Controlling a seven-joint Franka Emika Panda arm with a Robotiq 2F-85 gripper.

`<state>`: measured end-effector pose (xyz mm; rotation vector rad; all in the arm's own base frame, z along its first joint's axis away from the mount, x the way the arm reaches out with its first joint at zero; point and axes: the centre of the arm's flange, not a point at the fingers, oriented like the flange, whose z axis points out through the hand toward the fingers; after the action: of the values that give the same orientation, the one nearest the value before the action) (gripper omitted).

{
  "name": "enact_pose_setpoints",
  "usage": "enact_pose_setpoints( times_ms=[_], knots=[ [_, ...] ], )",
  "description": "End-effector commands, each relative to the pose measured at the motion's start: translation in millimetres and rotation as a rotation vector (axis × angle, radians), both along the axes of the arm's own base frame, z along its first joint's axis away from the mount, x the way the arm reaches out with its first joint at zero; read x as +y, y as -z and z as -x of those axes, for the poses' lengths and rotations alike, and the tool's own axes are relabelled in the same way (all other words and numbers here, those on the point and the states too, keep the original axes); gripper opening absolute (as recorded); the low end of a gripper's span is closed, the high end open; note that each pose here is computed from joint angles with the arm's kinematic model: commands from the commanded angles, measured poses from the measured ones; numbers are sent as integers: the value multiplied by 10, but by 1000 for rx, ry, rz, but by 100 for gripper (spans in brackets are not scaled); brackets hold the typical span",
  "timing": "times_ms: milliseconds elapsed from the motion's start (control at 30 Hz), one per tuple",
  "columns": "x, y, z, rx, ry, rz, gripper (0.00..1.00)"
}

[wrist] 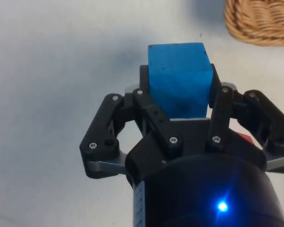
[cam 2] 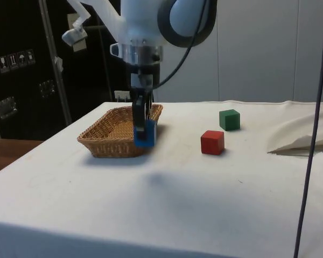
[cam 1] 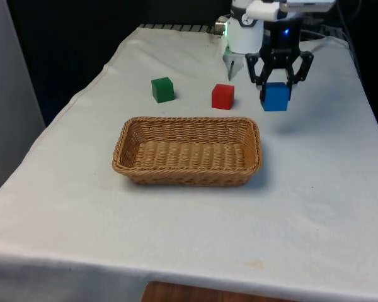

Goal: Pick up the blue cube and place it into the basket.

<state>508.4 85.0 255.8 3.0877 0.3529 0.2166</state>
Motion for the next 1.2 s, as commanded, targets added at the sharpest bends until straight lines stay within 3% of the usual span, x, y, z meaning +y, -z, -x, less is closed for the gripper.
enact_pose_setpoints(
  times_ms=[0, 767, 1167],
  knots=[
    [-16, -64, 2, -1, -2, 11, 0],
    [-221, -485, -288, -31, -1, 28, 0],
    [-448, -654, -638, -41, 8, 42, 0]
  ],
)
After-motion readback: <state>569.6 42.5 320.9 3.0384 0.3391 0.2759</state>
